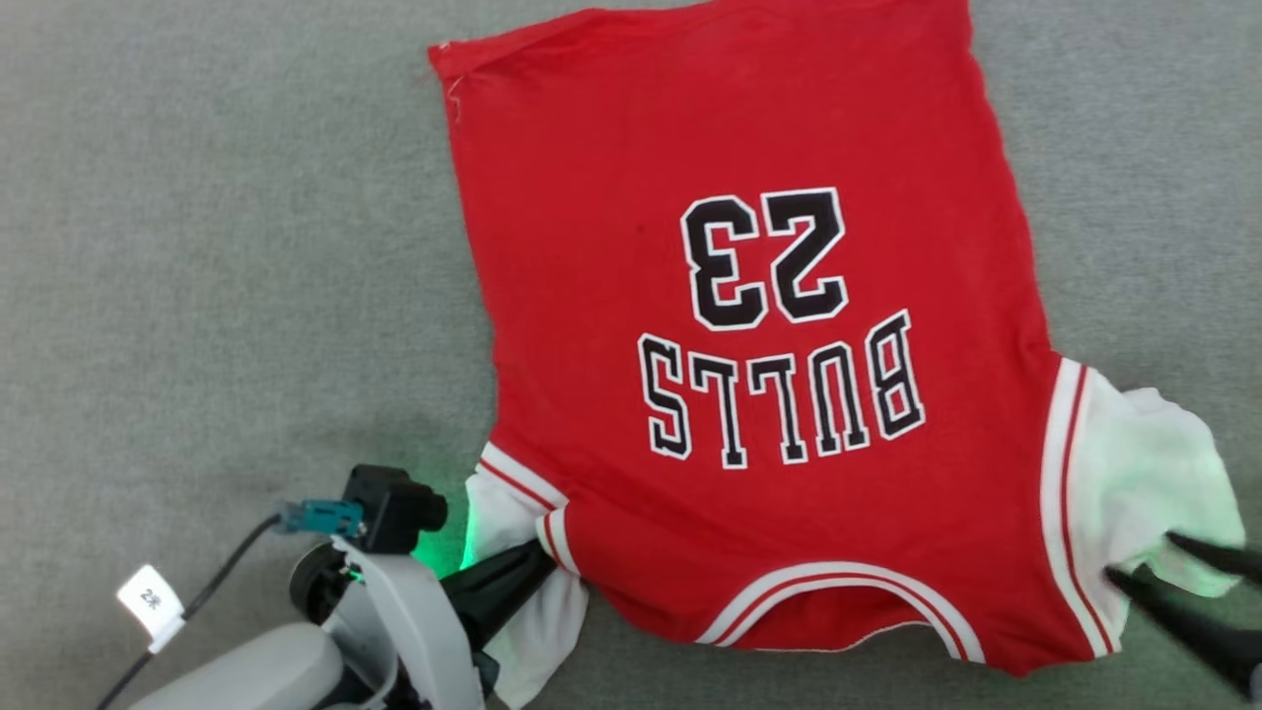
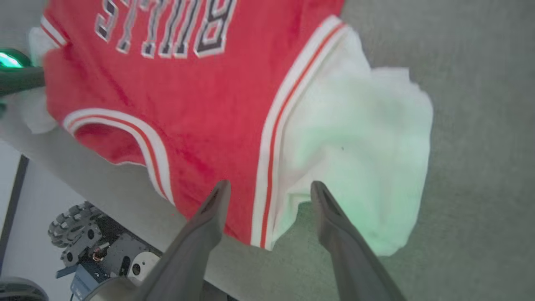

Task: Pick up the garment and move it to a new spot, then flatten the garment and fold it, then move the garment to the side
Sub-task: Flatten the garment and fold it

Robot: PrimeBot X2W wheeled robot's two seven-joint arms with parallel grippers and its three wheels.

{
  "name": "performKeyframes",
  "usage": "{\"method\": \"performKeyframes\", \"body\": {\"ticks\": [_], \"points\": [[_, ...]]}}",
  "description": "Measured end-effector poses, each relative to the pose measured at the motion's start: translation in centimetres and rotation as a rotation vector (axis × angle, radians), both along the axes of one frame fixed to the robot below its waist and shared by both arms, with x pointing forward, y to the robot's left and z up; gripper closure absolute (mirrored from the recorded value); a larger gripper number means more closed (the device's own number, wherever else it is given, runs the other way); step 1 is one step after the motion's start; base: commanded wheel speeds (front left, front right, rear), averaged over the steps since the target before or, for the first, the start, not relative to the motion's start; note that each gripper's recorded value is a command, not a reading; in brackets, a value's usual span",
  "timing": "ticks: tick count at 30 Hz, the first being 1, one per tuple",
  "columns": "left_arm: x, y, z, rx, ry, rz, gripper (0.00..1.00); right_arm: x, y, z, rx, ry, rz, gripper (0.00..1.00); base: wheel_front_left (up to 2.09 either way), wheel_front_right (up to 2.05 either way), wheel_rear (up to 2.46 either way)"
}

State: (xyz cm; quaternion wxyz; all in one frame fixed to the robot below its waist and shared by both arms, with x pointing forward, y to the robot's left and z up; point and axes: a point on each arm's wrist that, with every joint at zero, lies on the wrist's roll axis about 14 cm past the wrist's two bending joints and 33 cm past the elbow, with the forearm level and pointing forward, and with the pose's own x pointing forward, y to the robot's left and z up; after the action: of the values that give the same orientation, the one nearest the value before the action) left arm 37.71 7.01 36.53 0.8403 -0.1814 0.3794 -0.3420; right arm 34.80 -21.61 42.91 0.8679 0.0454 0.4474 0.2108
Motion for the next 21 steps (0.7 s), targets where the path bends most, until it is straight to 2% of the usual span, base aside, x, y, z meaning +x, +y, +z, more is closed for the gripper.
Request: {"method": "performKeyframes", "body": {"ticks": [2, 4, 8, 11, 16, 21], "points": [[-0.1, -0.1, 0.3, 0.003, -0.019, 0.001, 1.00, 1.1, 0.3, 2.4, 0.027, -0.053, 0.015, 0.00, 0.00, 0.00, 0.00], [-0.1, -0.3, 0.7, -0.002, -0.029, 0.004, 1.00, 3.6, -0.1, 5.5, 0.034, -0.162, 0.008, 0.00, 0.00, 0.00, 0.00], [-0.1, -0.8, 1.0, -0.004, -0.042, -0.012, 1.00, 10.3, -2.0, 10.3, -0.062, -0.396, -0.014, 0.00, 0.00, 0.00, 0.00], [0.1, -1.2, 1.1, -0.008, -0.049, -0.027, 1.00, 15.6, -2.7, 11.8, -0.079, -0.500, -0.063, 0.00, 0.00, 0.00, 0.00], [0.7, -2.0, 1.3, -0.035, -0.061, -0.028, 1.00, 23.4, -3.1, 10.5, -0.153, -0.468, -0.117, 0.00, 0.00, 0.00, 0.00], [1.2, -1.7, 0.6, -0.063, -0.051, 0.011, 1.00, 28.9, -1.4, 5.9, -0.169, -0.303, -0.135, 0.00, 0.00, 0.00, 0.00]]}}
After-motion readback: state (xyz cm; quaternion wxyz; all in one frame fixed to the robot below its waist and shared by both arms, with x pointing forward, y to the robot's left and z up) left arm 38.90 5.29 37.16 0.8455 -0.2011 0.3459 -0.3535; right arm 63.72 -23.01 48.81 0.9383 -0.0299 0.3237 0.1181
